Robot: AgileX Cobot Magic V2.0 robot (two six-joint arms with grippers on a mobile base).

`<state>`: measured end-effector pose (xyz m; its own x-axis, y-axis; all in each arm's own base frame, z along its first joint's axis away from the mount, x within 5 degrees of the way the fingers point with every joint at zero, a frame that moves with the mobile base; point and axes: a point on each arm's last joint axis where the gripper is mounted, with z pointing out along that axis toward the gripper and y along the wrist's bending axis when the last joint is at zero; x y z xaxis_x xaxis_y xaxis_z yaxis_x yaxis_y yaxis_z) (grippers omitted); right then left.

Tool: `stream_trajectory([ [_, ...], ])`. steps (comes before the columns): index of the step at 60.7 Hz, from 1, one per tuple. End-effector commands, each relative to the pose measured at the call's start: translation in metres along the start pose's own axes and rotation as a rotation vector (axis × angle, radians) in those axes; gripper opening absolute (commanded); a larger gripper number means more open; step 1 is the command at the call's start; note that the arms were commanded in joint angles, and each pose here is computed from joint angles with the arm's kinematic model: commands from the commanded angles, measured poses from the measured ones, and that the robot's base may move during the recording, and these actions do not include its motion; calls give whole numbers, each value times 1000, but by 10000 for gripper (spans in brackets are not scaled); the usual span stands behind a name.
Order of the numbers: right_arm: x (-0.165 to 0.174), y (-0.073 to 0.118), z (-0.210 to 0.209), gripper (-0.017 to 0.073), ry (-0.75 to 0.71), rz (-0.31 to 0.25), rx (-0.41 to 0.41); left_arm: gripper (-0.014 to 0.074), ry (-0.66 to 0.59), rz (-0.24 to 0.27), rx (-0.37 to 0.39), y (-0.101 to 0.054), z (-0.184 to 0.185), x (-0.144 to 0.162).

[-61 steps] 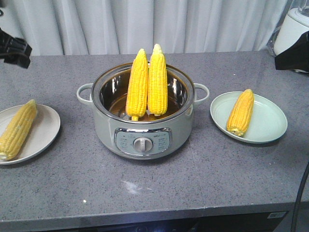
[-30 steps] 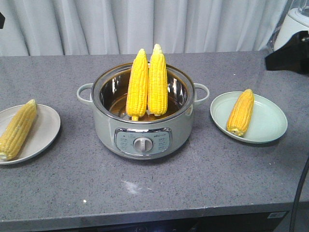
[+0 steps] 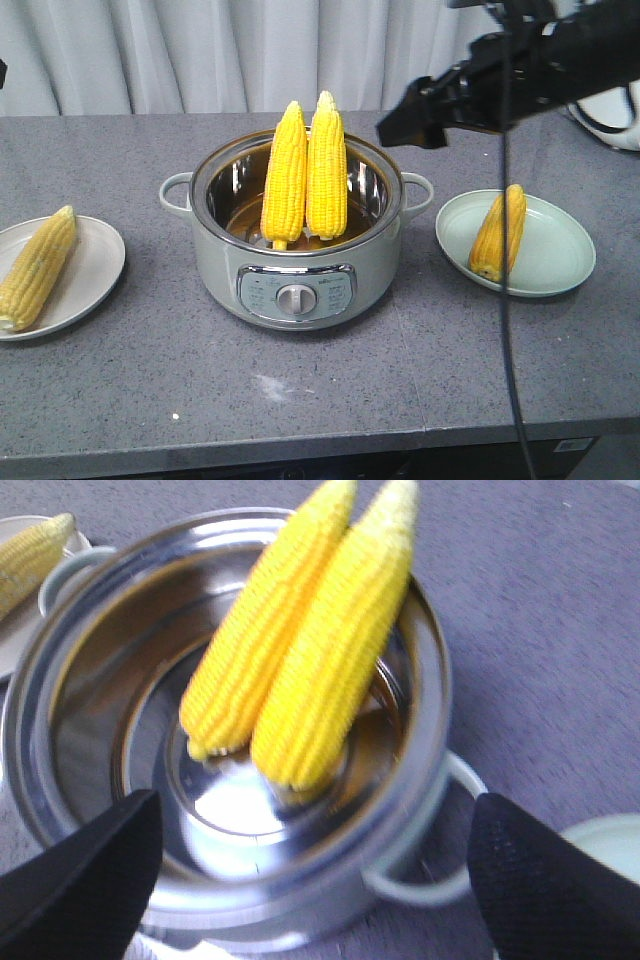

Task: Distribute corn equally
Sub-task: 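Reach the right gripper into the pot and grasp another corn cob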

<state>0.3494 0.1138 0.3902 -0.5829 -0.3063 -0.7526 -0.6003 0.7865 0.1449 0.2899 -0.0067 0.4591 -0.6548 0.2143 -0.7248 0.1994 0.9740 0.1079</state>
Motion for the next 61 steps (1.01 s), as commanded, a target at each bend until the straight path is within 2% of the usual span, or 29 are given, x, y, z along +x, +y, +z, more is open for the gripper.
stream_trajectory([
  [1, -28, 4, -1, 594, -120, -7, 3, 569, -133, -13, -18, -1, -21, -7],
  [11, -42, -3, 38, 594, -110, 8, -21, 569, -136, -13, -19, -1, -22, -6],
  [26, -55, -14, 73, 594, -118, 31, -35, 569, -137, -13, -18, -1, -22, -6],
  [46, -53, -27, 103, 594, -136, 57, -31, 569, -137, -13, -18, -1, -22, -6],
  [61, -55, -26, 108, 589, -177, 29, -62, 569, -135, -13, -18, -1, -22, -6],
])
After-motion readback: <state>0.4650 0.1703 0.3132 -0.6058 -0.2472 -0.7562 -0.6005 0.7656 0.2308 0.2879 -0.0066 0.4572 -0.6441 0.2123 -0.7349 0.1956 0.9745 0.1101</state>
